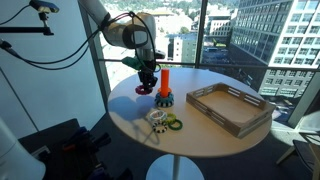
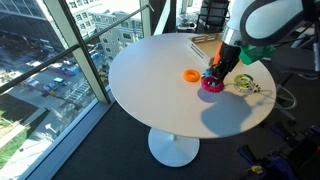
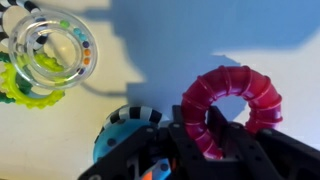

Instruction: Put the pink circular object on the orange object

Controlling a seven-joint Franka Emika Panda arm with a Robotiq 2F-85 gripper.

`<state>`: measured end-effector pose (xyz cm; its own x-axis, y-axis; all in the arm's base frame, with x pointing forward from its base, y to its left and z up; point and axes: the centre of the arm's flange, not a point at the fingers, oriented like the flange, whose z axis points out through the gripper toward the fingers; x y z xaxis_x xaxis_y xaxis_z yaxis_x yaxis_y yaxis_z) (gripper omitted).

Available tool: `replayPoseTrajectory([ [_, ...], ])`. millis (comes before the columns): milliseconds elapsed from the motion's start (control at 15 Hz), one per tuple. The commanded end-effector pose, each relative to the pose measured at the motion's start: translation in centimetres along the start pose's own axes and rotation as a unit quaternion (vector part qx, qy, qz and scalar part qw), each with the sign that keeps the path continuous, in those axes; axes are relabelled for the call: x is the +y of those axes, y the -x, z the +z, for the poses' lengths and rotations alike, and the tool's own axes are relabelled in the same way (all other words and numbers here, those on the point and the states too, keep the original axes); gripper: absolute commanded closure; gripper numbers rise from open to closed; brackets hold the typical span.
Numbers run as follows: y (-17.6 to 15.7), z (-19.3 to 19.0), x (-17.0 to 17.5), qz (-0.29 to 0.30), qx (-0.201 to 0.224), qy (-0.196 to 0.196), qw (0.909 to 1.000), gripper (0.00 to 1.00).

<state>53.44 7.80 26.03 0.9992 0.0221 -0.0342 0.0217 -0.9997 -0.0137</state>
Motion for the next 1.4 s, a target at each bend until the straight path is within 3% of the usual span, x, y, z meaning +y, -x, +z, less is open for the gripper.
replayPoseTrajectory([
  [0,-0.5,-3.9,0.4,-0.006,-0.01,0.005,0.9999,0.9],
  [800,-3.2,-14.7,2.9,0.009,0.021,0.001,0.9997,0.9],
  [1333,-4.6,-18.1,6.0,0.044,0.023,0.003,0.9988,0.9],
])
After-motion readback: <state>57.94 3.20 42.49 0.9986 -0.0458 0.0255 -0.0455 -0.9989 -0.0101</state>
